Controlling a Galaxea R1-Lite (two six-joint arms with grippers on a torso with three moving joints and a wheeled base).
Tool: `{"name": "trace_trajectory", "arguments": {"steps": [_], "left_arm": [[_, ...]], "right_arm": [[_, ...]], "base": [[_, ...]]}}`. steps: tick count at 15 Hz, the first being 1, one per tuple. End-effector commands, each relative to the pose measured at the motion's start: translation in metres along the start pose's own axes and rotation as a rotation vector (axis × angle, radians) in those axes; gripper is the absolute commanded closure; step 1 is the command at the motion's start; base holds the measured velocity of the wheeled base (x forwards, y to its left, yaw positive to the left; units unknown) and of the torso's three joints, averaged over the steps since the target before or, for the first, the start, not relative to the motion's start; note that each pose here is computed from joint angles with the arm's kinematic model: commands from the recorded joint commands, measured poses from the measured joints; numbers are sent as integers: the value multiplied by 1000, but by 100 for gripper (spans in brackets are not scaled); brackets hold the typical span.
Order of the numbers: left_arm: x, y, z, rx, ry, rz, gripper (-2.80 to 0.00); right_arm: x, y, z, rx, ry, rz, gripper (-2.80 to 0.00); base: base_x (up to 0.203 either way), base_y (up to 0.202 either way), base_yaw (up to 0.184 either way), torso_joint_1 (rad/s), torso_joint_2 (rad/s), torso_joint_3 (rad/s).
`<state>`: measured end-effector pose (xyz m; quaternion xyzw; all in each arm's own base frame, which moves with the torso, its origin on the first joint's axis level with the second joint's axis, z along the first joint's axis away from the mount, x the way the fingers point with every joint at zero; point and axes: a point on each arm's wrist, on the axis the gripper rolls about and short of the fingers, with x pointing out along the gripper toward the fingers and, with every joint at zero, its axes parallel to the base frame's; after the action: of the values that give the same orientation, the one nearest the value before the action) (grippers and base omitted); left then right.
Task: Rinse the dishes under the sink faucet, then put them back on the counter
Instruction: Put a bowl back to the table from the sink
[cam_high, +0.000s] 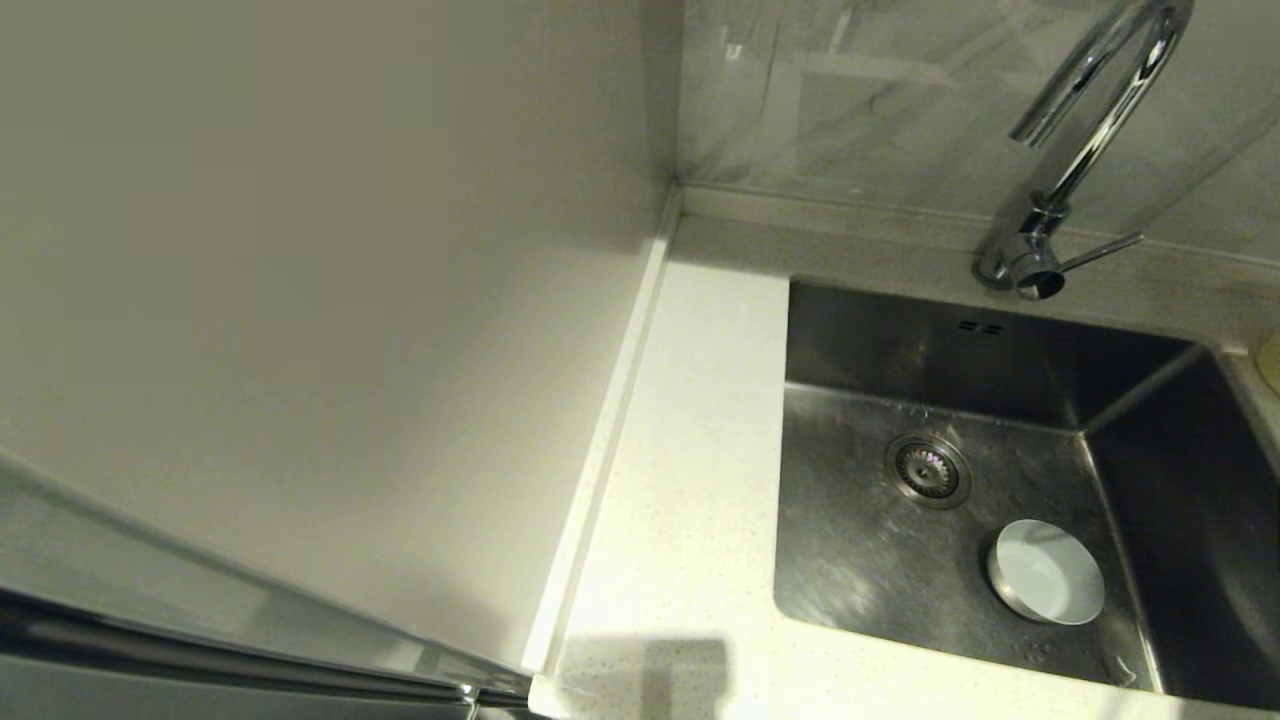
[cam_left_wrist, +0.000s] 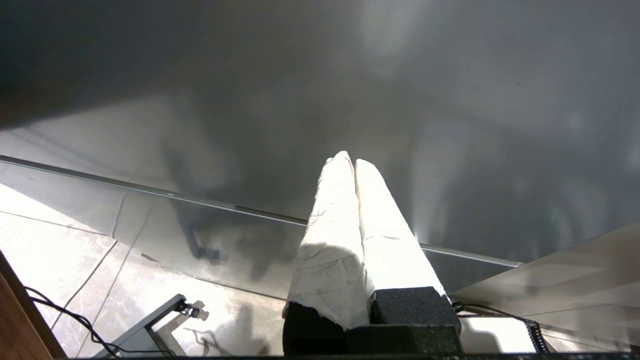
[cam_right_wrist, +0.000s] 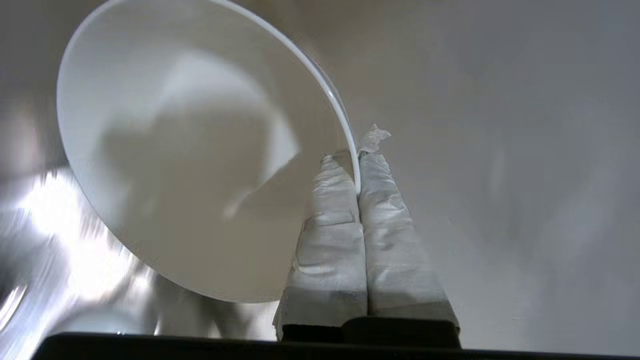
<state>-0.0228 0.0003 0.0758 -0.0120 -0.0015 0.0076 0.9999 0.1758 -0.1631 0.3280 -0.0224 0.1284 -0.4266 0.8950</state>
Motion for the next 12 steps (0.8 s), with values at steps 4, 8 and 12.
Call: {"name": "trace_trajectory", "arguments": {"steps": [4, 8, 12], "left_arm": [[0, 0, 0, -1, -3, 1, 0], [0, 0, 0, -1, -3, 0, 0], [0, 0, 0, -1, -3, 0, 0]], "right_arm": [[4, -37, -47, 163, 549, 18, 0], [25, -38, -62, 238, 632, -7, 0], [34, -38, -62, 237, 614, -7, 0]], "base": [[0, 0, 0, 0, 0, 0], [0, 0, 0, 0, 0, 0], [0, 0, 0, 0, 0, 0]]}}
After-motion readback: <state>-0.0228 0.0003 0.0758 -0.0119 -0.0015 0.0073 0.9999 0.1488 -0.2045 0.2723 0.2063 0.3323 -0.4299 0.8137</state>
